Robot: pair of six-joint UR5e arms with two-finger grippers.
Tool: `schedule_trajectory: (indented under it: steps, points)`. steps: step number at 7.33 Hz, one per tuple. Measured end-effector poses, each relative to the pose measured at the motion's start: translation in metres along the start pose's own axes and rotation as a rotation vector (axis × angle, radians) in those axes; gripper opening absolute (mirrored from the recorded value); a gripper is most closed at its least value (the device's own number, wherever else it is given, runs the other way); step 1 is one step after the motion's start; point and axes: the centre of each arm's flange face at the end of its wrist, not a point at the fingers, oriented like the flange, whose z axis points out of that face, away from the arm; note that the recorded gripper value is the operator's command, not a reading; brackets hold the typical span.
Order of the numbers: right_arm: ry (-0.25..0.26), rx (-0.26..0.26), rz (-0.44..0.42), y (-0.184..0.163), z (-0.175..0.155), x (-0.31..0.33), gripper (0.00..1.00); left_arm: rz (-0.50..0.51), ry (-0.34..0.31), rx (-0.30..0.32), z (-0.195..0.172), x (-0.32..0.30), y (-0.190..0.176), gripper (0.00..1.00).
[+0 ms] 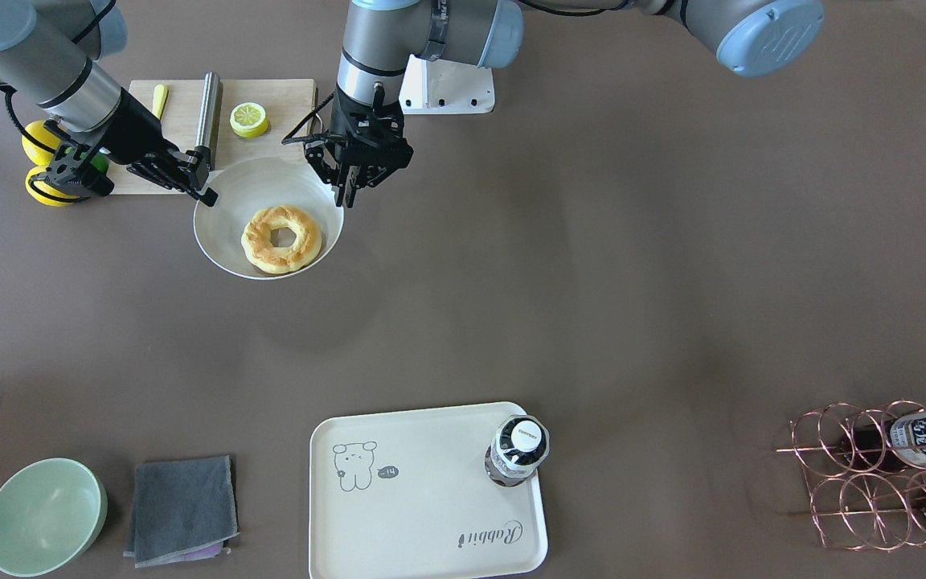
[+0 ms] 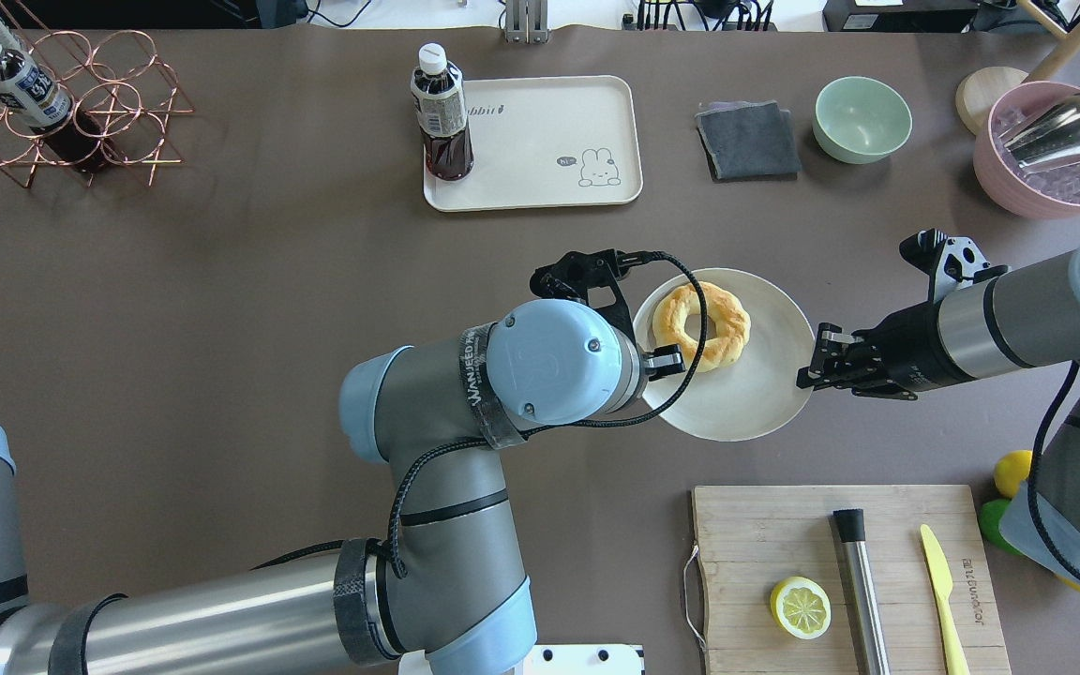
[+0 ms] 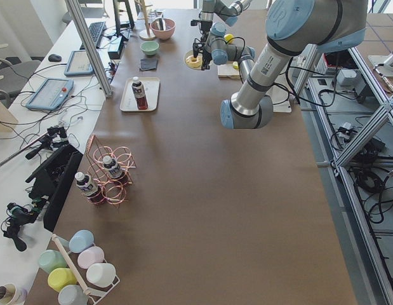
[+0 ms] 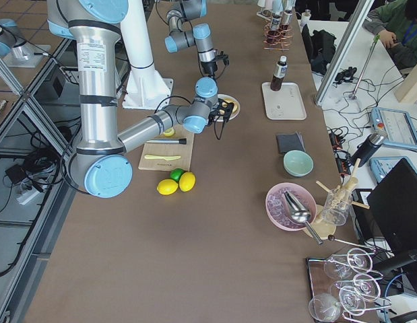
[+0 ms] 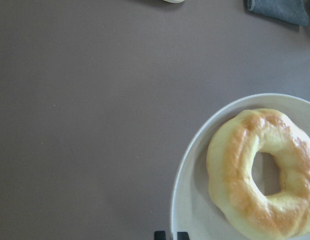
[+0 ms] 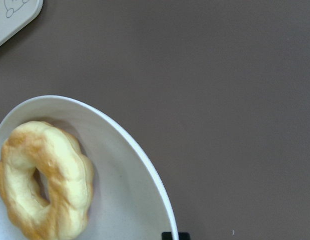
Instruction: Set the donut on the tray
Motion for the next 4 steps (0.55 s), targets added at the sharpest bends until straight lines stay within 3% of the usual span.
schedule_trajectory:
  steps: [4]
  points:
    - [-0.040,-0.004,0.055,0.004,-0.007,0.001,0.00,0.092,0.023,-0.001,-0.027,-0.054,-0.002,0.97]
